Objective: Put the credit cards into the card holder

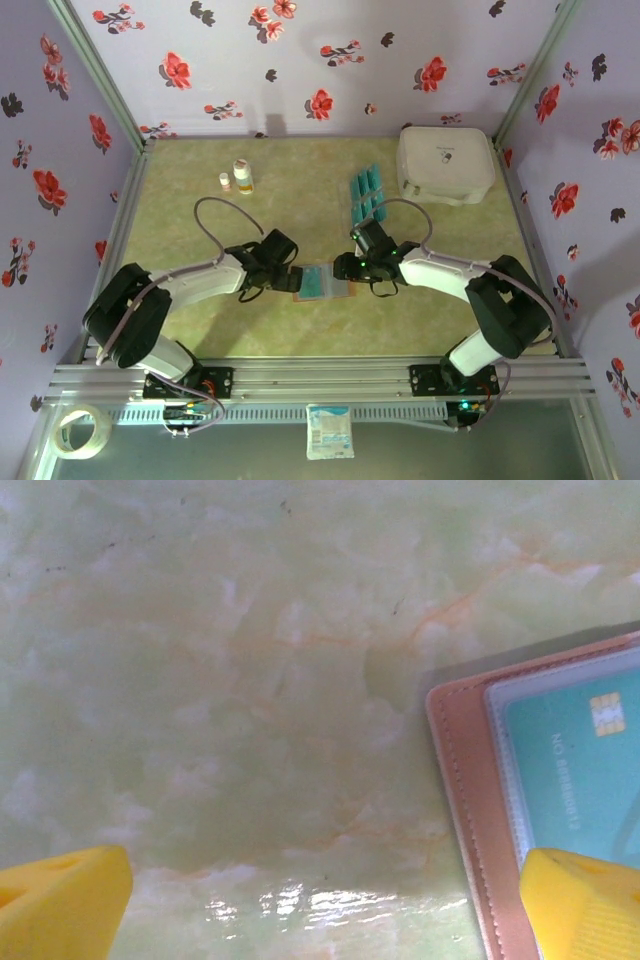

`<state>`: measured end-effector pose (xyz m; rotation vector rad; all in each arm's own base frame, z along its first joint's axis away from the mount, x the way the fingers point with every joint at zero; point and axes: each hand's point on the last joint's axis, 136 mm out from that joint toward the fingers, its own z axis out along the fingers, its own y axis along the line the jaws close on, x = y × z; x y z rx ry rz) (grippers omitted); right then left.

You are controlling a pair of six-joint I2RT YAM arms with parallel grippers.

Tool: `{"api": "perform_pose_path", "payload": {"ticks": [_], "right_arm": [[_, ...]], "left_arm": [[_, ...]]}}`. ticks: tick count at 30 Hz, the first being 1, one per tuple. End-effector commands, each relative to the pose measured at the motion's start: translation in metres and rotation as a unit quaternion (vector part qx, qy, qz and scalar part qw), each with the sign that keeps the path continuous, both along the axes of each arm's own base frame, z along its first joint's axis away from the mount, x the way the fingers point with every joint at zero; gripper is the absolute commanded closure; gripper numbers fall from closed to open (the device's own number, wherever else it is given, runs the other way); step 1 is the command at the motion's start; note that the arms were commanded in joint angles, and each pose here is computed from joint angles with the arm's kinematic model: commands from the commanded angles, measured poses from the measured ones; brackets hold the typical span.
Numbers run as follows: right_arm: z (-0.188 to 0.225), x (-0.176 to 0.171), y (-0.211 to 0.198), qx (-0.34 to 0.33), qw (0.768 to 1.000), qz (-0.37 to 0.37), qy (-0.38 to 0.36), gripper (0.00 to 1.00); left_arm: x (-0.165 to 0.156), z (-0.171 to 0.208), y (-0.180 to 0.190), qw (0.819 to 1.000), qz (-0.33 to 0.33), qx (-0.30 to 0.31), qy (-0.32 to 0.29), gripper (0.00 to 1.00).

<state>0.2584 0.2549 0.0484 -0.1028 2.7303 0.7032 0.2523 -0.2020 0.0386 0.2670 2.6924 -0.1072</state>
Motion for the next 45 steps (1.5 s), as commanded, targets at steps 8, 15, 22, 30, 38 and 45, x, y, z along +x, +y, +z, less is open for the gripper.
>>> {"api": "perform_pose_path", "payload": {"ticks": [8, 15, 22, 30, 38, 45], "right_arm": [[-0.007, 0.001, 0.003, 0.008, 1.000, -0.008, 0.012, 0.52], [-0.014, 0.000, 0.006, 0.012, 1.000, -0.006, 0.022, 0.53], [-0.025, -0.004, 0.009, 0.017, 0.999, -0.006, 0.037, 0.53], [-0.026, -0.006, 0.020, 0.041, 0.998, 0.001, 0.048, 0.54], [-0.013, -0.007, 0.035, 0.065, 0.997, 0.013, 0.045, 0.59], [0.009, -0.008, 0.046, 0.087, 0.996, 0.019, 0.032, 0.59]], "left_arm": [[-0.006, -0.013, 0.007, 1.000, 0.010, 0.008, 0.003, 0.00], [-0.007, -0.019, 0.008, 1.000, 0.009, 0.014, 0.009, 0.00], [-0.008, -0.026, 0.008, 1.000, 0.007, 0.020, 0.014, 0.00], [-0.008, -0.030, 0.008, 1.000, 0.005, 0.022, 0.016, 0.00], [-0.008, -0.032, 0.007, 1.000, 0.005, 0.021, 0.017, 0.00], [-0.009, -0.031, 0.007, 1.000, 0.005, 0.018, 0.015, 0.00]]}}
